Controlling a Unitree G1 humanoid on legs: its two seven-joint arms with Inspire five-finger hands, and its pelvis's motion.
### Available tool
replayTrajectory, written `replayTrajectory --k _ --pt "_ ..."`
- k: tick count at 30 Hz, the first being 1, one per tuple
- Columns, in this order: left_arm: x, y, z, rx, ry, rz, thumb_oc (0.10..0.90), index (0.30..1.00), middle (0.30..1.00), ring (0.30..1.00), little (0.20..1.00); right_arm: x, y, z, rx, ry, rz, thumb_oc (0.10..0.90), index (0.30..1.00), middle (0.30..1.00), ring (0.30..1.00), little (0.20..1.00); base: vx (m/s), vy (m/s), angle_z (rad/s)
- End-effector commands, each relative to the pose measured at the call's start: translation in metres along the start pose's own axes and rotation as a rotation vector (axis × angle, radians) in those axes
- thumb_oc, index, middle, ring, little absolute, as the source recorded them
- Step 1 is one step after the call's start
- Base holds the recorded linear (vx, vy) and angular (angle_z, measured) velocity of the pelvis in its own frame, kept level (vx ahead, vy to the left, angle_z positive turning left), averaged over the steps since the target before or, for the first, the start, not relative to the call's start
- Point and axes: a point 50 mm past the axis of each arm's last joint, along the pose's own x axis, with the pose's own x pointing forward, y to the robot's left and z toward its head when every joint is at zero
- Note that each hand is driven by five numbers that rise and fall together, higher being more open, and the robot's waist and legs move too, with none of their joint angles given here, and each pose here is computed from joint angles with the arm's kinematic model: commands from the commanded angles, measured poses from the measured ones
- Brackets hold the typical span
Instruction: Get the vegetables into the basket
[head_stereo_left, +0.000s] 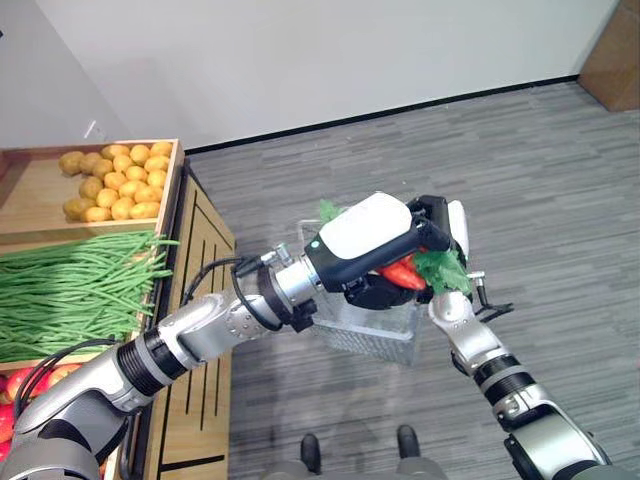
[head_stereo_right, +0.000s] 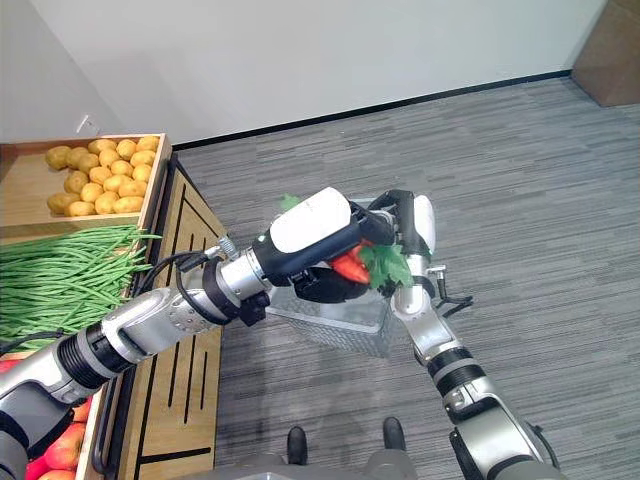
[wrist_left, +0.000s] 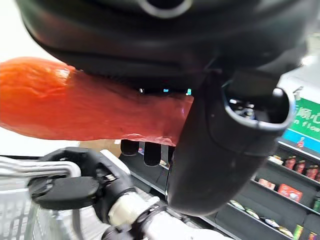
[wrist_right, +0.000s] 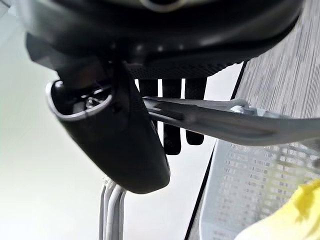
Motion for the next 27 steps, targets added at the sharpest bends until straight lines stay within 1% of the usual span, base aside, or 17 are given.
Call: replayTrajectory --k 1,5,8,9,10,12,15,16,18,20,22,23,24,27 --pt "0.013 0.018 -0.007 0.025 -0.009 0.061 0.400 0.300 0.300 0.300 0.300 0.027 -0.016 0.129 0.372 -0.512 -0.129 0.400 0.300 0.300 0.300 0.300 0.00 0.000 0.00" --pt "0.006 0.009 -0.024 0.059 0.078 0.011 0.400 0.300 0.300 0.300 0.300 0.018 -0.014 0.138 0.444 -0.551 -0.086 0.400 0.300 0.300 0.300 0.300 0.00 0.000 0.00" --pt "-0.003 0.004 -0.039 0.135 0.154 -0.025 0.400 0.300 0.300 0.300 0.300 0.008 -0.012 0.143 0.535 -0.574 -0.035 0.400 0.300 0.300 0.300 0.300 0.00 0.004 -0.04" --pt "-0.003 0.003 -0.039 0.135 0.153 -0.025 0.400 0.300 0.300 0.300 0.300 0.008 -0.012 0.143 0.535 -0.572 -0.034 0.400 0.300 0.300 0.300 0.300 0.00 0.000 0.00" --pt "-0.007 0.004 -0.048 0.184 0.192 -0.027 0.400 0.300 0.300 0.300 0.300 0.001 -0.010 0.146 0.580 -0.592 0.001 0.400 0.300 0.300 0.300 0.300 0.00 0.000 0.00" --pt "-0.013 0.003 -0.056 0.191 0.242 -0.011 0.400 0.300 0.300 0.300 0.300 -0.004 -0.010 0.148 0.613 -0.600 0.028 0.400 0.300 0.300 0.300 0.300 0.00 -0.002 -0.02" --pt "-0.029 0.000 -0.075 0.221 0.363 0.020 0.400 0.300 0.300 0.300 0.300 -0.014 -0.008 0.151 0.655 -0.622 0.079 0.400 0.300 0.300 0.300 0.300 -0.01 0.003 -0.05" --pt "-0.029 -0.001 -0.075 0.221 0.364 0.021 0.400 0.300 0.300 0.300 0.300 -0.015 -0.008 0.151 0.655 -0.621 0.081 0.400 0.300 0.300 0.300 0.300 -0.01 -0.001 -0.04" --pt "-0.051 -0.007 -0.094 0.253 0.505 0.042 0.400 0.300 0.300 0.300 0.300 -0.025 -0.006 0.149 0.678 -0.624 0.140 0.400 0.300 0.300 0.300 0.300 -0.02 -0.007 -0.05" --pt "-0.060 -0.009 -0.102 0.263 0.567 0.057 0.400 0.300 0.300 0.300 0.300 -0.029 -0.004 0.148 0.685 -0.624 0.165 0.400 0.300 0.300 0.300 0.300 -0.01 -0.007 -0.04" --pt "-0.066 -0.011 -0.107 0.270 0.613 0.065 0.580 0.553 0.553 0.553 0.553 -0.031 -0.003 0.146 0.689 -0.615 0.175 0.400 0.300 0.300 0.300 0.300 0.00 -0.004 -0.02" --pt "-0.073 -0.013 -0.111 0.278 0.654 0.067 0.824 0.893 0.893 0.893 0.893 -0.033 -0.002 0.145 0.681 -0.615 0.187 0.400 0.300 0.300 0.300 0.300 0.00 0.000 0.00" --pt "-0.073 -0.014 -0.111 0.278 0.655 0.067 0.900 1.000 1.000 1.000 1.000 -0.033 -0.002 0.145 0.680 -0.615 0.188 0.400 0.300 0.300 0.300 0.300 0.00 0.000 0.00" --pt "-0.080 -0.017 -0.116 0.289 0.707 0.071 0.900 1.000 1.000 1.000 1.000 -0.036 -0.001 0.142 0.670 -0.604 0.205 0.400 0.300 0.300 0.300 0.300 0.00 0.000 0.00"
